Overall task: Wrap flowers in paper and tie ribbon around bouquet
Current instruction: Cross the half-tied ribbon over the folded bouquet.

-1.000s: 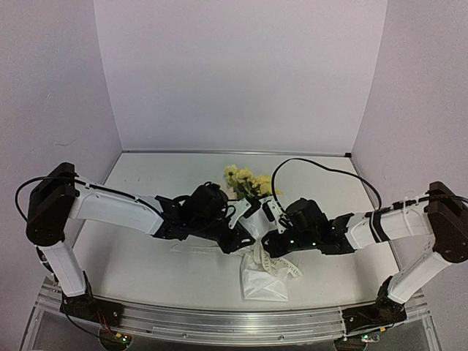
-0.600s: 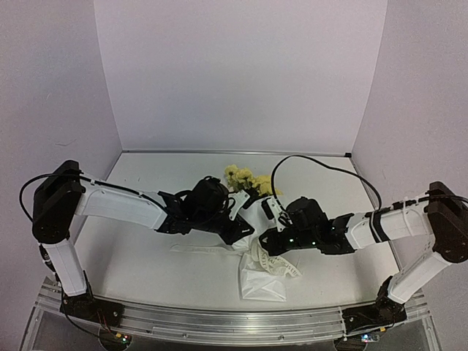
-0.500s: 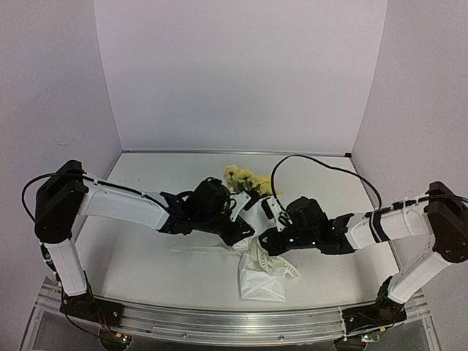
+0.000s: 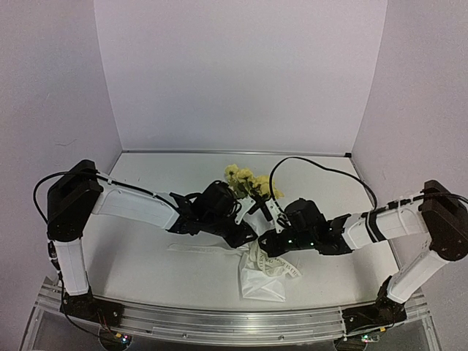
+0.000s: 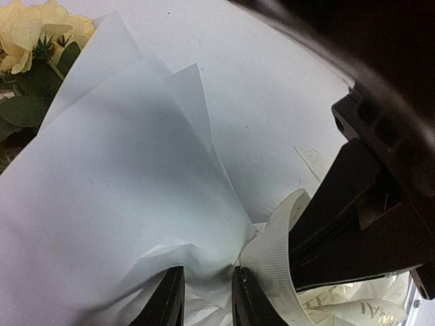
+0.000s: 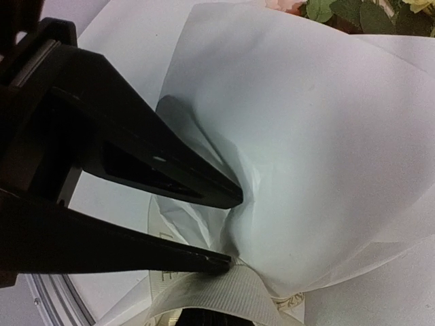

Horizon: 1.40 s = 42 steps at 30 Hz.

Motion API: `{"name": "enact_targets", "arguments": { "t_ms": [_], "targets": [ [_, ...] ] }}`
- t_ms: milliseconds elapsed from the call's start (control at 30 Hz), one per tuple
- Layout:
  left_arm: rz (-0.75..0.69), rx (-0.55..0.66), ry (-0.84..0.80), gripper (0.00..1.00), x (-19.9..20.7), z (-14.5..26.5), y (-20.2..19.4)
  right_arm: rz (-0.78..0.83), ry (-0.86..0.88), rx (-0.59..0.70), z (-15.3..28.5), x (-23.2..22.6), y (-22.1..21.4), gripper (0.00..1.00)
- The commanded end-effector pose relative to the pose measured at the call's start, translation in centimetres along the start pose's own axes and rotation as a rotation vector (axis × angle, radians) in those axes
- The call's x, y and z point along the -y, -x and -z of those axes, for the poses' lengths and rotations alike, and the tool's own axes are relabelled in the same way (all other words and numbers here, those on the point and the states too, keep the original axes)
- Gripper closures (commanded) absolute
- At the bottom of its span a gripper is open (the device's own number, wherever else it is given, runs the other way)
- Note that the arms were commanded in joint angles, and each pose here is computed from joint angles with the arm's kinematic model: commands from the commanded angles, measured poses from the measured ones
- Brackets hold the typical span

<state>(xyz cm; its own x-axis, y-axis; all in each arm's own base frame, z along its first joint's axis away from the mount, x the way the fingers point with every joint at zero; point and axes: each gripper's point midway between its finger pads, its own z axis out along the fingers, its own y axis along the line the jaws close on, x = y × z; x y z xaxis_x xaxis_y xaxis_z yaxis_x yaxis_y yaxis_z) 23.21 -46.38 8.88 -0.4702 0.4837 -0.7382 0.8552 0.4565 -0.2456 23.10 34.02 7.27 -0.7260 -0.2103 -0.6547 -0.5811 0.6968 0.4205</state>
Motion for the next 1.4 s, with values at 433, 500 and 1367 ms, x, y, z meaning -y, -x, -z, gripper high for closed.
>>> {"name": "enact_targets", "arguments": {
  "t_ms": [433,500,1367],
  "targets": [
    [0.063,-0.051,-0.072,0.75,0.0,-1.3,-0.9,-0.023,-0.064,0.033,-0.9,1.8,0.5,1.00],
    [0.050,-0.048,-0.084,0.76,0.2,-1.1,-0.8,-0.026,-0.073,0.037,-0.9,2.0,0.6,1.00],
    [-0.116,0.062,-0.129,0.73,3.4,2.2,1.8,0.011,-0.035,0.083,1.1,0.6,2.3,1.00]
  ]
}}
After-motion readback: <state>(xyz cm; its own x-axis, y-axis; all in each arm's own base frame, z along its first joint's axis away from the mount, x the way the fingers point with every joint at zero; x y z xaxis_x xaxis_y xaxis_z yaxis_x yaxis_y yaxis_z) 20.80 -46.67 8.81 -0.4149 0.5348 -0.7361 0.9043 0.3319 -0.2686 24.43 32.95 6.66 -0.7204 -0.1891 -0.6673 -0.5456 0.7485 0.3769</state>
